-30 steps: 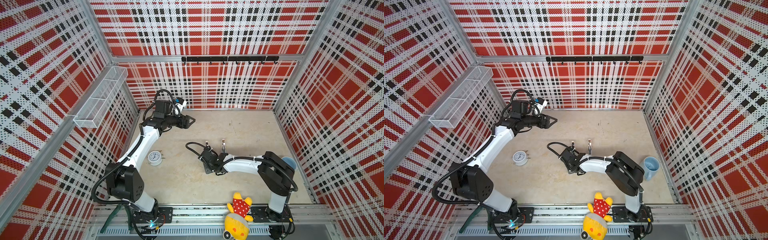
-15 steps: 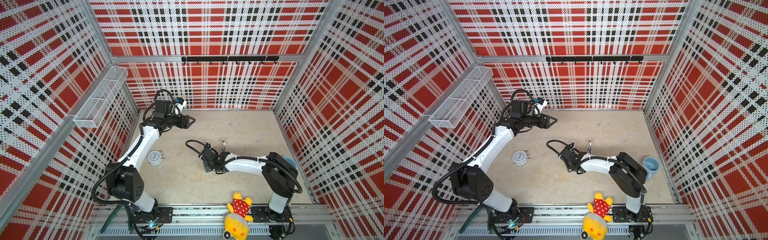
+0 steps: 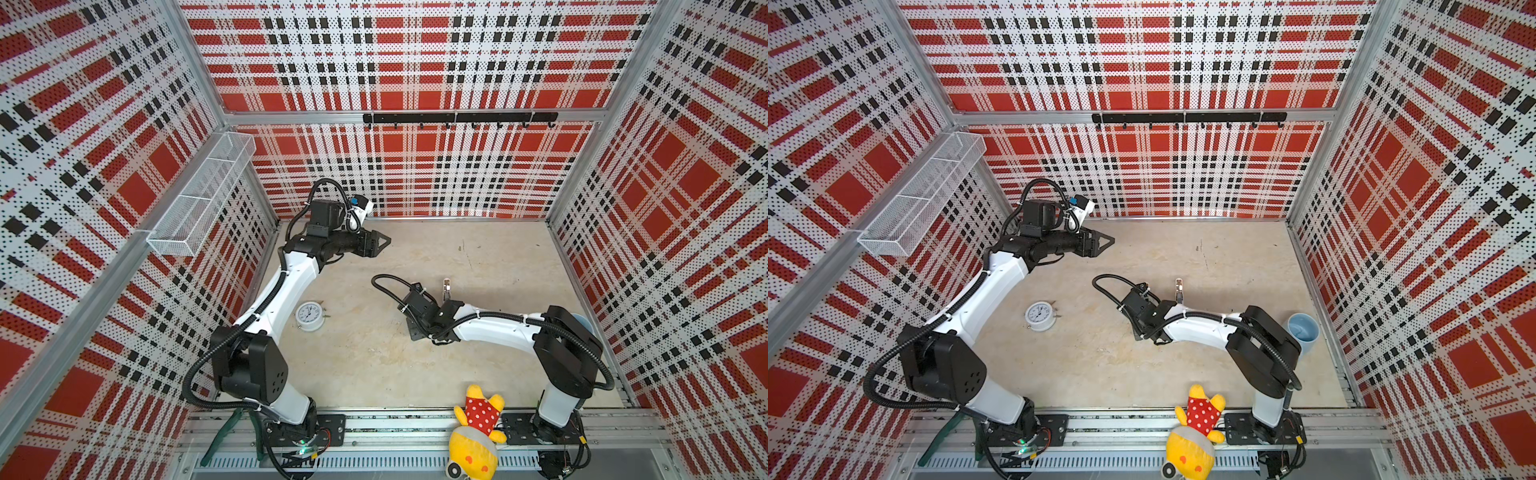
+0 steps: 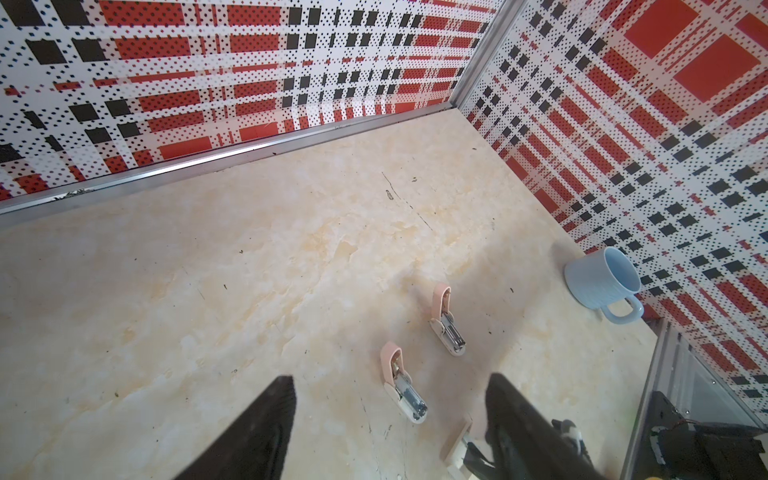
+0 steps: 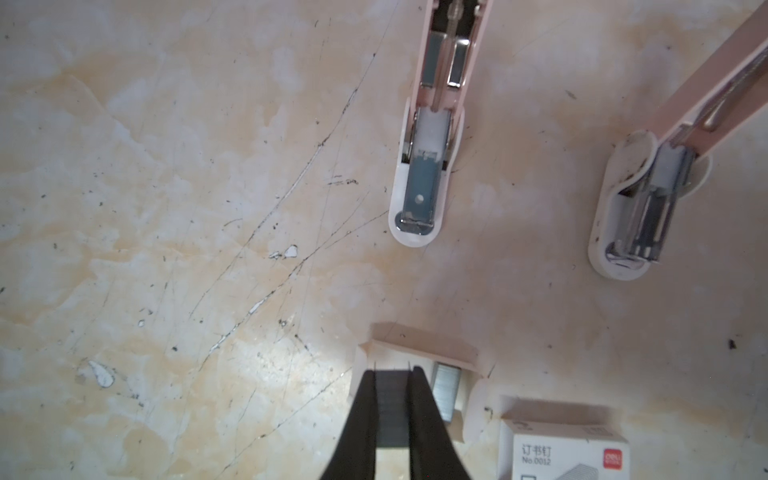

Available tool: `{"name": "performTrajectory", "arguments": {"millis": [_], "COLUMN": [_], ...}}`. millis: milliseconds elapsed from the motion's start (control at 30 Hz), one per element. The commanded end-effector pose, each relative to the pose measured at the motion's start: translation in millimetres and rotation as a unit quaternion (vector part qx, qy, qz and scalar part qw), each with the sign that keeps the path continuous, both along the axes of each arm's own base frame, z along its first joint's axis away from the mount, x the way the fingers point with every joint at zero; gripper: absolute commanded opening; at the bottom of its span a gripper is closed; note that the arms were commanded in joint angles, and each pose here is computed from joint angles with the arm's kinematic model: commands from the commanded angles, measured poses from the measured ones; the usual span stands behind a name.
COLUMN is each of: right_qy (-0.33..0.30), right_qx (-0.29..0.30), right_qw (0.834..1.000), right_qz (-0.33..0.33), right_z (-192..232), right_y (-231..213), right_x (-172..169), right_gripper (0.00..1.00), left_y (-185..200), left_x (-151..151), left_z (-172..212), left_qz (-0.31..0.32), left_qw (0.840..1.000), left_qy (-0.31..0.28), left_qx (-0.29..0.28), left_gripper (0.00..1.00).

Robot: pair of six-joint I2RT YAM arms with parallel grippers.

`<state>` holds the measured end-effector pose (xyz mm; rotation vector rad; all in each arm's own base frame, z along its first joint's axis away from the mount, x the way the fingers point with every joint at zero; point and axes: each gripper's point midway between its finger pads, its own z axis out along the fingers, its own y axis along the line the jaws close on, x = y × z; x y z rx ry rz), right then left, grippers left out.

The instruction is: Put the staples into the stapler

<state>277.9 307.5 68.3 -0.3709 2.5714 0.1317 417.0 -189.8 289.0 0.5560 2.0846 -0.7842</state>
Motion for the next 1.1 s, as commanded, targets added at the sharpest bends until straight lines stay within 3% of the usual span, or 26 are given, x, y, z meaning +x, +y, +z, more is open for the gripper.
{"name": "performTrajectory", "arguments": {"millis": [0, 533, 1067], "right_qy": [-0.032, -0.1, -0.114], "right_qx": [0.04, 0.051, 0.052], "right_qw": [0.999, 0.992, 0.986], "right_qz": [-0.006, -0.059, -0.111], "right_z": [31.9, 58.8, 39.4], "right_y": [6.1, -34.6, -78.8], "right_x": [17.8, 69.8, 88.0], "right_gripper": [0.1, 0.1, 0.11], "left_y": [1.1, 2.1, 1.5], "left_x": [-3.2, 3.4, 11.2], "left_z": [18.9, 31.7, 15.0], "left_qz": [-0.004, -0.009, -0.012], "left_qw": [1.0, 0.999, 1.0], "left_qy": [-0.025, -0.036, -0.017], "left_qx": [-0.011, -0.017, -0.016], "left_gripper": [0.75, 0.75, 0.75]}}
